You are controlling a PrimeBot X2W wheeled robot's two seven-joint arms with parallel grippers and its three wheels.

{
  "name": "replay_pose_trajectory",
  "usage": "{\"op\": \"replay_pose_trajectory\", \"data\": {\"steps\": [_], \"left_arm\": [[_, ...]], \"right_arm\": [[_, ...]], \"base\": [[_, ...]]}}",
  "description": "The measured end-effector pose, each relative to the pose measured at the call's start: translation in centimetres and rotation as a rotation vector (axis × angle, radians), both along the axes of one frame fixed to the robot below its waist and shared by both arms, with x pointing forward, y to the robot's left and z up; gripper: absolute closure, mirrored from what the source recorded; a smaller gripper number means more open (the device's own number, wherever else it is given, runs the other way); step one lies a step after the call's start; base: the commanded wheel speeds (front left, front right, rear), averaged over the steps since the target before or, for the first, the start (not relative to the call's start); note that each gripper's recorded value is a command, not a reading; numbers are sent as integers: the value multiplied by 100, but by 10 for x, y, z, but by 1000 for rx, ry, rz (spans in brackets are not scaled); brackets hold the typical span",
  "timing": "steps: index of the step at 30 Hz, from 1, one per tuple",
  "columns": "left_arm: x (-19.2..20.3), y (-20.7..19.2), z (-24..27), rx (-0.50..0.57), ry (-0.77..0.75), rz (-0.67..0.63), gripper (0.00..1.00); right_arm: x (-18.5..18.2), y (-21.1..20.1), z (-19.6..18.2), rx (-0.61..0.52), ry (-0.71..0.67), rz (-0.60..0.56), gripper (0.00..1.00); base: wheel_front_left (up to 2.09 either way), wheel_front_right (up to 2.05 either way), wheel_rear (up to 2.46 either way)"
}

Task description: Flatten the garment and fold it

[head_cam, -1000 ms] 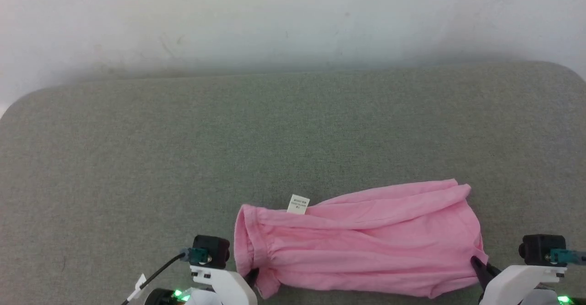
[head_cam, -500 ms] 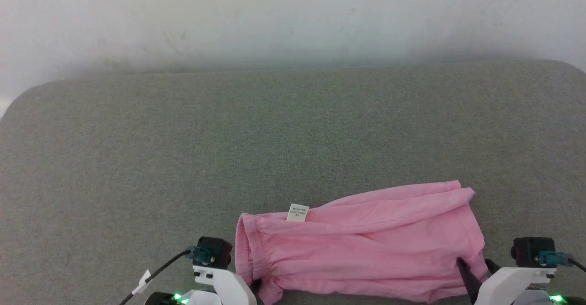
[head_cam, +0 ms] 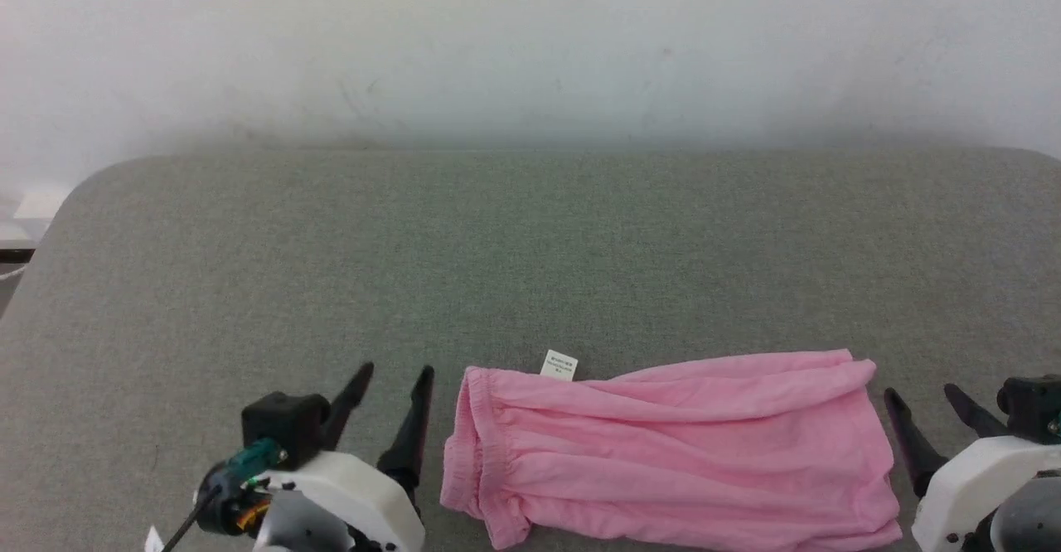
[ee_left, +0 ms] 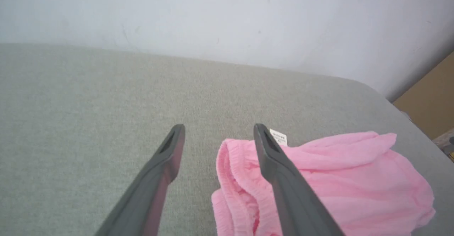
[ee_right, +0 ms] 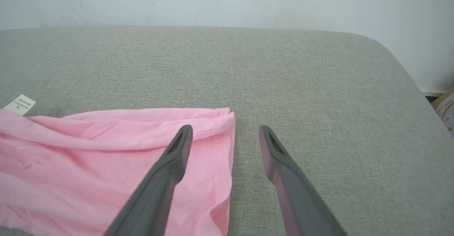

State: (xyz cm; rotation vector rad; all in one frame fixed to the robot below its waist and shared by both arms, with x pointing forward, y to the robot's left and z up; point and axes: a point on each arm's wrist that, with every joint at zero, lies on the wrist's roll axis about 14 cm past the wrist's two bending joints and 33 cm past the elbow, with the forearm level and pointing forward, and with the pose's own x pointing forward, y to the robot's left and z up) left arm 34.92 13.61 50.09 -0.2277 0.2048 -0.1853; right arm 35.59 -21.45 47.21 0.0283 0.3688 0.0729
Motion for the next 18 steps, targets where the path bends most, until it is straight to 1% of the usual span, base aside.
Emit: {"op": "replay_pose_trajectory", "data": {"steps": [2, 3, 5, 6, 13, 18], "left_arm": [[4, 12, 22, 44, -162, 44, 0], [4, 12, 22, 44, -162, 44, 0], [6, 26, 37, 68, -288, 109, 0], [6, 32, 38, 93, -313, 134, 0], [6, 48, 51, 209, -400, 235, 0], [-2, 53, 40, 252, -376, 261, 0]], "right_arm": [[1, 0, 0, -11, 4, 10, 0], [1, 0, 0, -11, 4, 10, 0], [2, 2, -4, -14, 20, 18, 0], [2, 2, -6, -9, 29, 19, 0], [-7, -2, -46, 8, 188, -6, 0], [-11, 8, -74, 88, 311, -24, 0]], "base": [[0, 0, 0], [0, 0, 0], [0, 0, 0], [0, 0, 0], [0, 0, 0], [0, 0, 0]]}}
